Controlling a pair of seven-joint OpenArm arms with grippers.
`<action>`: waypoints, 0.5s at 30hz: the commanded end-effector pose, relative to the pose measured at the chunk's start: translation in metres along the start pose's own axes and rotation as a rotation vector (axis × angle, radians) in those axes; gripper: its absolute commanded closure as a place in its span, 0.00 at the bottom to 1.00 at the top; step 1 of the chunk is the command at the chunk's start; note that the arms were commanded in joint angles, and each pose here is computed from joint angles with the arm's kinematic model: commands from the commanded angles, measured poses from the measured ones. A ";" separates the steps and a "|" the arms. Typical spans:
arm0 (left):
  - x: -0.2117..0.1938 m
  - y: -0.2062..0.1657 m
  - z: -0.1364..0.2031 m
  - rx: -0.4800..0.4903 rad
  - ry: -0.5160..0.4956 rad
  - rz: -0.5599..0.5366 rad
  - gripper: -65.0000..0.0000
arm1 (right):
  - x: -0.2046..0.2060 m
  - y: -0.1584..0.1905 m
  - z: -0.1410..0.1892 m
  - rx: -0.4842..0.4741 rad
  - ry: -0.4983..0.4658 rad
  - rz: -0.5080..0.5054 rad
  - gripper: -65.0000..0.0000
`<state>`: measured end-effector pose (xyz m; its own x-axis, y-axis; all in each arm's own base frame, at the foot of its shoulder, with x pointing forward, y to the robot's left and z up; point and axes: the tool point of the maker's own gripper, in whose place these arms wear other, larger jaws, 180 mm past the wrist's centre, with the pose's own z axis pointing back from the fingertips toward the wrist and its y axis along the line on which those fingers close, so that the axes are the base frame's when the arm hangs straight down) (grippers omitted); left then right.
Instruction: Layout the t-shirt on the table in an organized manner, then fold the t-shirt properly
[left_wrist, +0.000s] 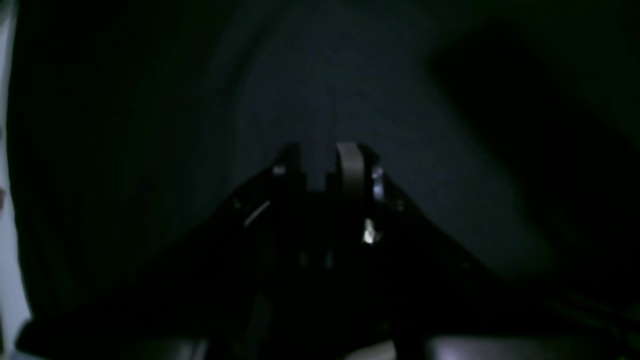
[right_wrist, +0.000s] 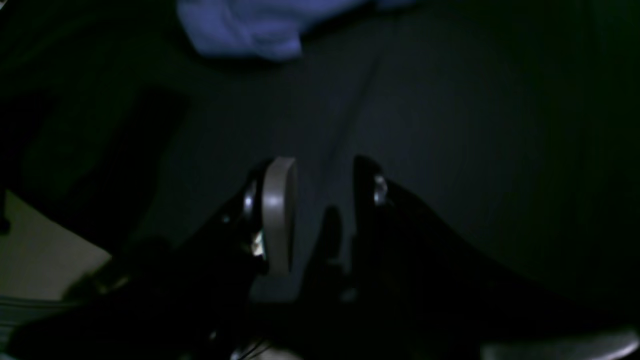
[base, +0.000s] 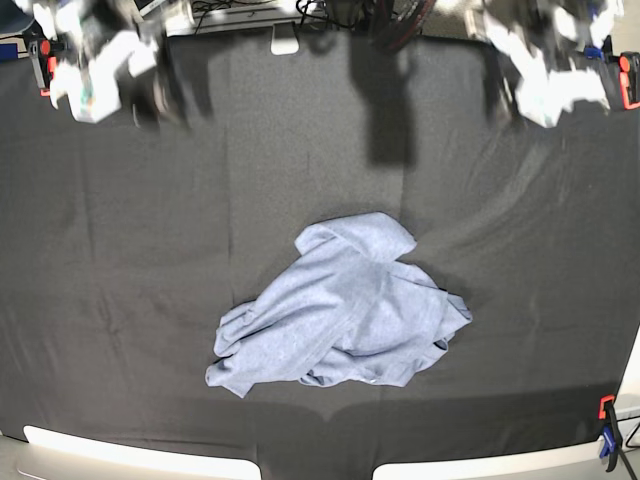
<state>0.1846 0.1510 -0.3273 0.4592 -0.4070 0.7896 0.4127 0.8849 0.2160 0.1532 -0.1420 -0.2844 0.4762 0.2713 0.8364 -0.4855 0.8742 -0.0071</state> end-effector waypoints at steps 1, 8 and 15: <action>0.018 0.001 -0.002 -0.017 -0.057 -0.022 0.83 | 0.013 0.005 -0.005 0.020 -0.036 0.039 0.66; 0.053 0.016 -0.017 0.008 -0.152 -0.059 0.83 | 0.037 0.036 -0.054 0.070 -0.045 0.337 0.51; 0.054 0.017 -0.017 0.010 -0.154 -0.060 0.83 | 0.043 0.038 -0.107 0.010 -0.035 0.550 0.51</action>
<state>0.2257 0.1405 -0.3023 0.3462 -0.4222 0.8378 0.4332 0.8640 0.2564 0.2286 -0.0560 -0.3191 0.1521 0.6940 0.7037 -0.6822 0.5889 -0.4334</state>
